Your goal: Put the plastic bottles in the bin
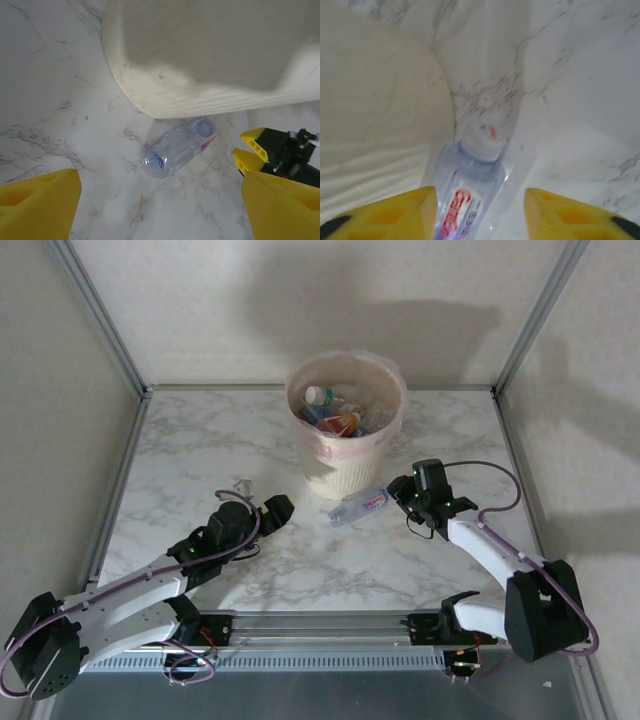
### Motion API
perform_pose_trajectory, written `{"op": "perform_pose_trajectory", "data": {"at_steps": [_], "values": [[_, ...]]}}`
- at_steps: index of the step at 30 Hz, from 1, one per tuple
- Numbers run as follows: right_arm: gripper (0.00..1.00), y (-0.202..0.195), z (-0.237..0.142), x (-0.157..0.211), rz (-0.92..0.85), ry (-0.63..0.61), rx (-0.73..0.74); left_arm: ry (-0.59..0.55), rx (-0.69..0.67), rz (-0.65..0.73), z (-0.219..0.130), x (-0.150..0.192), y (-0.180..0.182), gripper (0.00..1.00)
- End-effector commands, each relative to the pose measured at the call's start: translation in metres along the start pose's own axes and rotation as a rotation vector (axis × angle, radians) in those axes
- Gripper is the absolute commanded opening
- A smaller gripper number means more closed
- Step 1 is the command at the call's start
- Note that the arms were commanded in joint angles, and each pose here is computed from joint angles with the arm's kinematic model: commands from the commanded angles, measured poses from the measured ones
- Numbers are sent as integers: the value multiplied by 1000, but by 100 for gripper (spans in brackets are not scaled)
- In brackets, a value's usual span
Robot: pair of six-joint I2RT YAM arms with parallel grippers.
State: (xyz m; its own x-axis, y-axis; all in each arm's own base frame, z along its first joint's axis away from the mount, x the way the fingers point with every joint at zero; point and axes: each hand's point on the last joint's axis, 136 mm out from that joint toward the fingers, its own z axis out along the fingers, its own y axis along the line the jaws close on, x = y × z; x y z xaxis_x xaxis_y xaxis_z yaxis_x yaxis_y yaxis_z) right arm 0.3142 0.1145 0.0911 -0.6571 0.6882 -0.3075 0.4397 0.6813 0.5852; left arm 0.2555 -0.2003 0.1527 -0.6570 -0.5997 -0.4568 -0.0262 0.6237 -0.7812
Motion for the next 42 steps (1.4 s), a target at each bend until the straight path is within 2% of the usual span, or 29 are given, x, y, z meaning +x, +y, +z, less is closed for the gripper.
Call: {"op": "perform_pose_trajectory", "data": {"at_steps": [1,7,12,16,23,31,42], "values": [[45,7,13,-17,-19,-20,-44,9,-14,-18,1,2,7,83],[41,16,35,-37,-104,-15,-68,32,-28,-17,4,10,16,84],[36,14,62,-35,-153,50,-66,55,-36,-10,12,17,21,83],[35,12,69,-26,-157,86,-85,73,-39,2,17,20,21,83],[34,7,65,5,-219,151,-89,69,-48,18,20,18,17,82],[34,0,39,42,-248,211,-93,48,-46,17,17,10,12,82],[38,-8,-5,130,-325,367,-117,11,-62,11,11,-5,16,83]]}}
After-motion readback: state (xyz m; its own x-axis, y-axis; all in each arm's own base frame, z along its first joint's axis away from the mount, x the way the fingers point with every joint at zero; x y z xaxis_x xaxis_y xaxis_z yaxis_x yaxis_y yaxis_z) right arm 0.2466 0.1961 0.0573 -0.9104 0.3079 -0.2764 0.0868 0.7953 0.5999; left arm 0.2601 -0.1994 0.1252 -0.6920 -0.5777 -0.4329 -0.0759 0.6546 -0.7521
